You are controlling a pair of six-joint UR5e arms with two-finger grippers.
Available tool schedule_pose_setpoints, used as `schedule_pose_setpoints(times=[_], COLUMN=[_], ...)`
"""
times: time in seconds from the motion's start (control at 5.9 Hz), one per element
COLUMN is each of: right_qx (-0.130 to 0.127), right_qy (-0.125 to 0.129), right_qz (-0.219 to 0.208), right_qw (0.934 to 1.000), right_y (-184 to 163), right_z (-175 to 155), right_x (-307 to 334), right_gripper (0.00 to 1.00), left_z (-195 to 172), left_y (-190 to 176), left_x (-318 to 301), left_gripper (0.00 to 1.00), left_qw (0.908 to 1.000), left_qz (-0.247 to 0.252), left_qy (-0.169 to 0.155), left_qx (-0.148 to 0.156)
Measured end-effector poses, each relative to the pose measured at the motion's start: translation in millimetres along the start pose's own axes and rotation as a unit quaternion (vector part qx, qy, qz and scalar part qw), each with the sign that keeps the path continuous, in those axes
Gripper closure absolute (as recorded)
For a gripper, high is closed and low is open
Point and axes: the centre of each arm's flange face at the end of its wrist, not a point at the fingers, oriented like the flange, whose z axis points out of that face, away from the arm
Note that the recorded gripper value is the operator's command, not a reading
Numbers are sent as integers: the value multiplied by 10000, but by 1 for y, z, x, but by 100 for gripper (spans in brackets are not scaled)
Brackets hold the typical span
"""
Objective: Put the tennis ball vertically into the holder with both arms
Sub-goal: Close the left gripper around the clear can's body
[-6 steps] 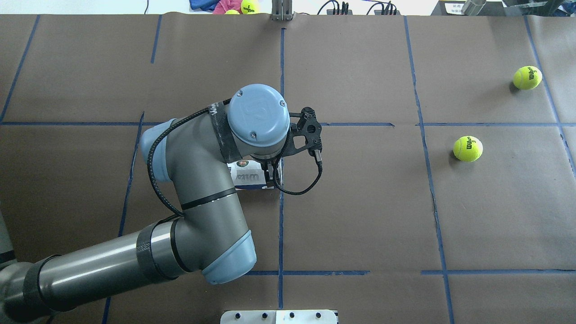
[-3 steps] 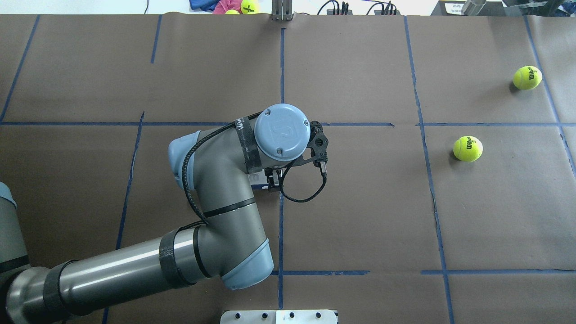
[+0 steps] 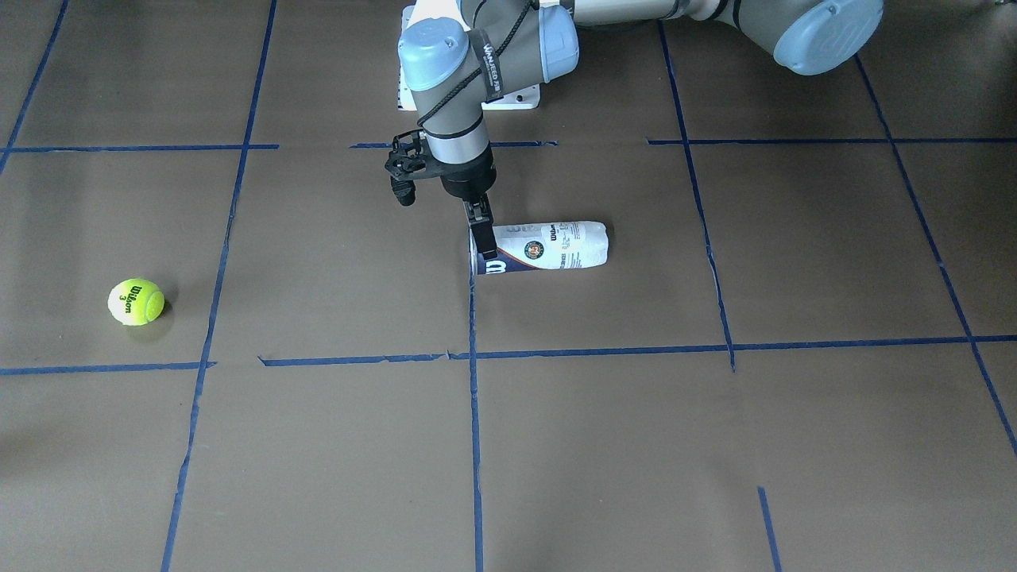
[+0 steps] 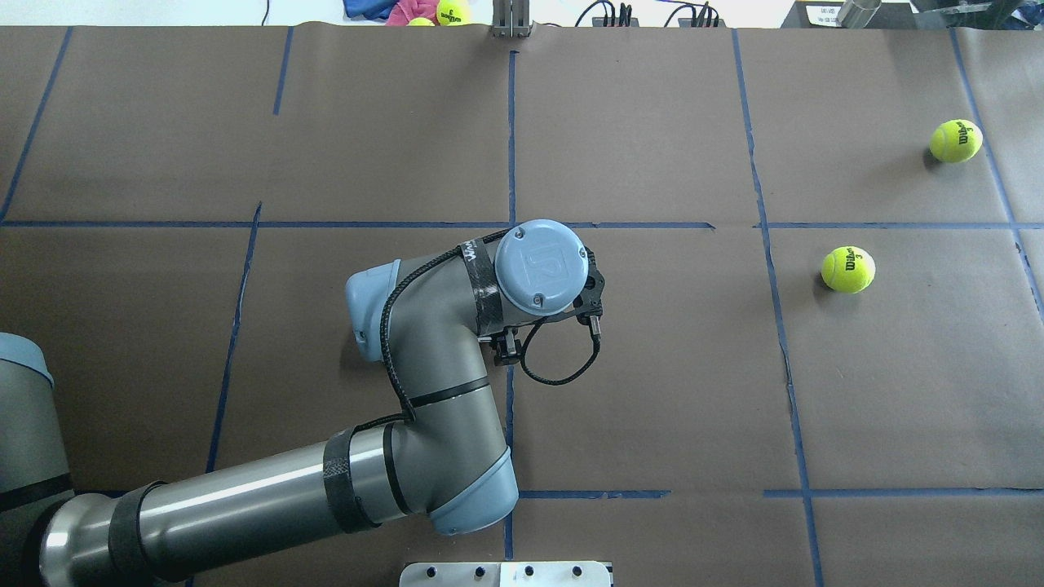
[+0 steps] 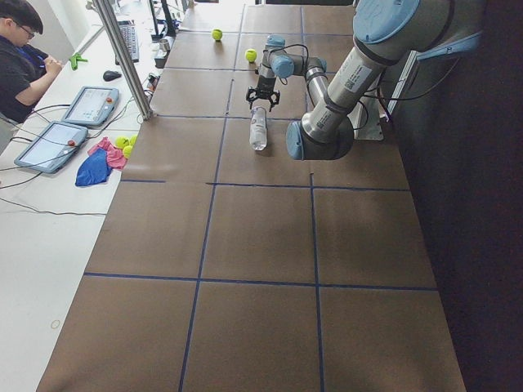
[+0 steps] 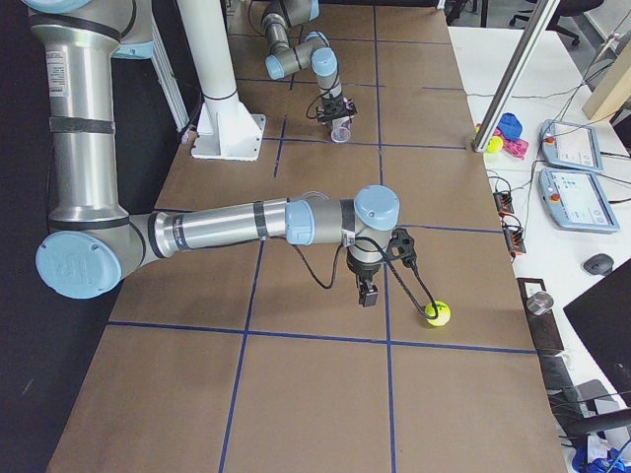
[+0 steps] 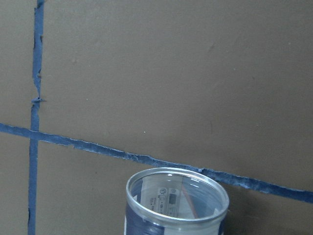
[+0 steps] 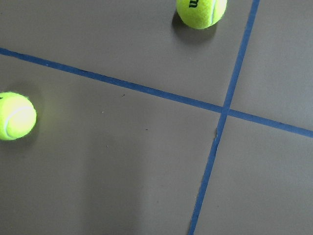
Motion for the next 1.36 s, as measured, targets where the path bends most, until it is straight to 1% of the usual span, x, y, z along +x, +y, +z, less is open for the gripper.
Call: schedule_pose_setpoints(times=[0.51,1.02,1.19,1.36], right_qx=[-1,-10,-14,-13], right_qy=[0,-2,-2,-2], right_qz=[2,7,9,8], right_qw=[10000,10000,10000,10000], right_y=[0,0,0,0], right_z=[0,1,1,1], right_x=[0,0,1,1], right_gripper=[0,0,0,0], left_z=[32,42,44,45], left_y=[-6,-3,-2,-2], left_x=[1,2,2,2], left_gripper=[0,1,4,12], left_qw=[10000,10000,10000,10000], left_qz=[18,46,49,50], left_qy=[3,16,19,20], left_qx=[37,-17,-36,-42])
